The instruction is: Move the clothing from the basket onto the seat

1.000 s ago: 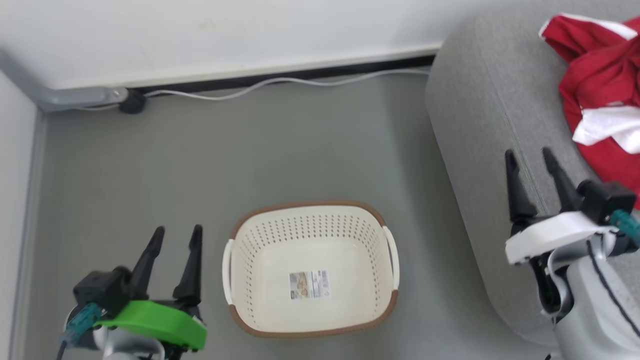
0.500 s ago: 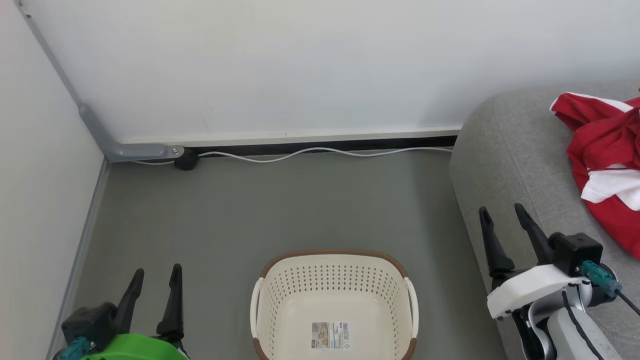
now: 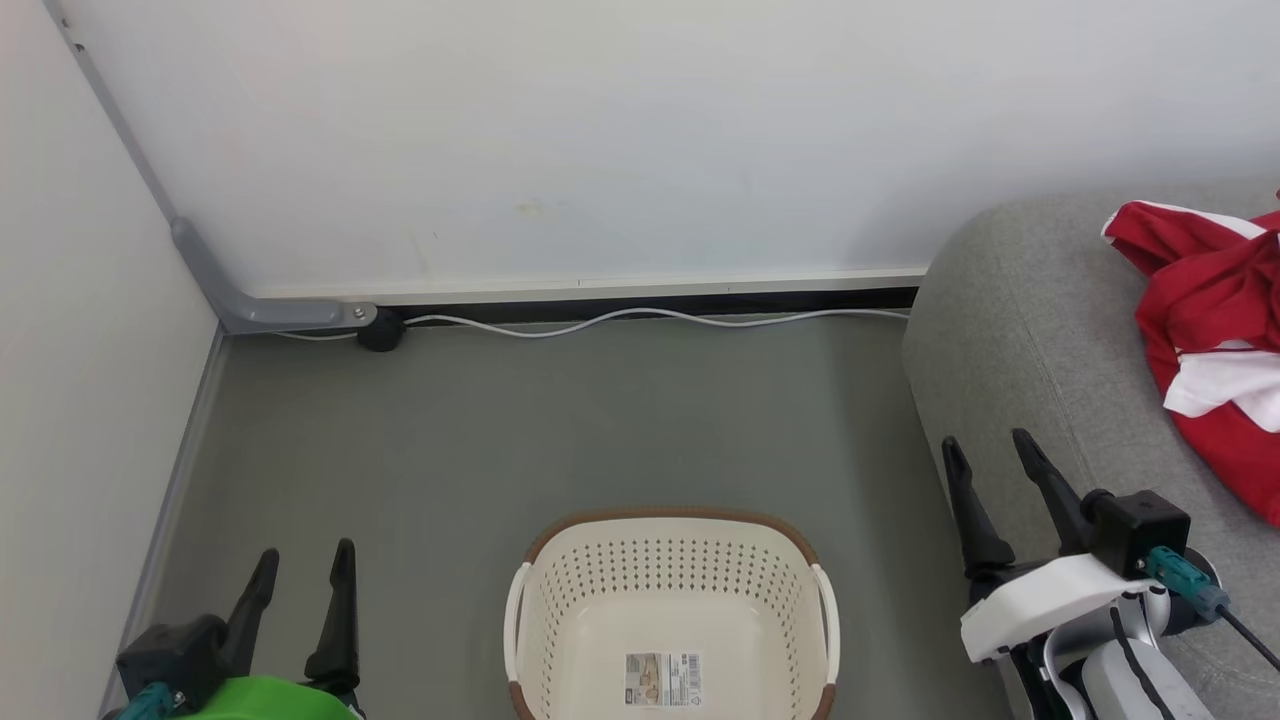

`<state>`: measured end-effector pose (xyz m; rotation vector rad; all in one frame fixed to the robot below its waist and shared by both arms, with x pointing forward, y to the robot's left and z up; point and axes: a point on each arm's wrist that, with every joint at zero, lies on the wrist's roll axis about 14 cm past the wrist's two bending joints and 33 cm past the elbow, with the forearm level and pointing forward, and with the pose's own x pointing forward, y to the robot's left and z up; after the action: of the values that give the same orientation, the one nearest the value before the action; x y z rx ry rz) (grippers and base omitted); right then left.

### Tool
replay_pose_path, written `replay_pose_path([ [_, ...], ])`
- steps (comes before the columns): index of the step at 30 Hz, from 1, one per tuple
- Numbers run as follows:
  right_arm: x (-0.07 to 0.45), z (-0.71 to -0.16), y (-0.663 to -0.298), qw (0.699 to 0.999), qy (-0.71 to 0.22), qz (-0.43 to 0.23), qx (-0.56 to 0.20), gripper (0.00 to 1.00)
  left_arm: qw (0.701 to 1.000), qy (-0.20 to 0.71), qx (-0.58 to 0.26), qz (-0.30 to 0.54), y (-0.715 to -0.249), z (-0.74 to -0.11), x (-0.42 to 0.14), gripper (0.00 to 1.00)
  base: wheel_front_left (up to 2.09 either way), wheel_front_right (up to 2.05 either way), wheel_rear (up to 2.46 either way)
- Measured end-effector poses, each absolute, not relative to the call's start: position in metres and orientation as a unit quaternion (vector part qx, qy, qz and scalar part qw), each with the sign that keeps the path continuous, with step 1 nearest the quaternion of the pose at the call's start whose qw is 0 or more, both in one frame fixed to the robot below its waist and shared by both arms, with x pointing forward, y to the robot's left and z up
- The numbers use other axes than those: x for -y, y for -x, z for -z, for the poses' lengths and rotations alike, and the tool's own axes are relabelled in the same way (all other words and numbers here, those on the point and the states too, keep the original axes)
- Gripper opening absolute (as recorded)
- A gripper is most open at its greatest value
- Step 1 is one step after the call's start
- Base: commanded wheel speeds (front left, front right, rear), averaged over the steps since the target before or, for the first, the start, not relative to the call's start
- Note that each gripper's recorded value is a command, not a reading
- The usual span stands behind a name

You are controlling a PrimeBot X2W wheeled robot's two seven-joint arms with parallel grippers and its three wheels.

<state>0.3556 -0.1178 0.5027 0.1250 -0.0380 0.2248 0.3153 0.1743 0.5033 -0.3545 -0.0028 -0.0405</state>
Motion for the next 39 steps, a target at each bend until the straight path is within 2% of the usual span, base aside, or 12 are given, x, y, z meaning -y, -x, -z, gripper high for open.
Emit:
replay_pose_path([
  [3, 0.117, -0.504, -0.356, 0.992, -0.062, -0.112, 0.021, 1.0, 0.985, 0.171, -0.005, 0.018, -0.316, -0.501, -0.176, 1.0, 0.0, 0.0, 0.0],
  [4, 0.117, -0.504, -0.356, 0.991, -0.063, -0.112, 0.022, 0.0, 0.985, 0.17, -0.011, 0.021, -0.316, -0.499, -0.175, 0.0, 0.0, 0.0, 0.0],
  [10, 0.116, -0.475, -0.343, 0.991, -0.072, -0.106, -0.024, 0.0, 0.982, 0.184, -0.045, 0.019, -0.31, -0.477, -0.164, 0.0, 0.0, 0.0, 0.0],
  [15, 0.122, -0.471, -0.344, 0.991, -0.088, -0.093, -0.034, 0.0, 0.977, 0.207, -0.052, 0.014, -0.31, -0.475, -0.165, 0.0, 0.0, 0.0, 0.0],
  [39, 0.154, -0.461, -0.353, 0.96, -0.27, -0.017, -0.078, 0.0, 0.933, 0.349, -0.082, -0.018, -0.318, -0.464, -0.173, 0.0, 0.0, 0.0, 0.0],
])
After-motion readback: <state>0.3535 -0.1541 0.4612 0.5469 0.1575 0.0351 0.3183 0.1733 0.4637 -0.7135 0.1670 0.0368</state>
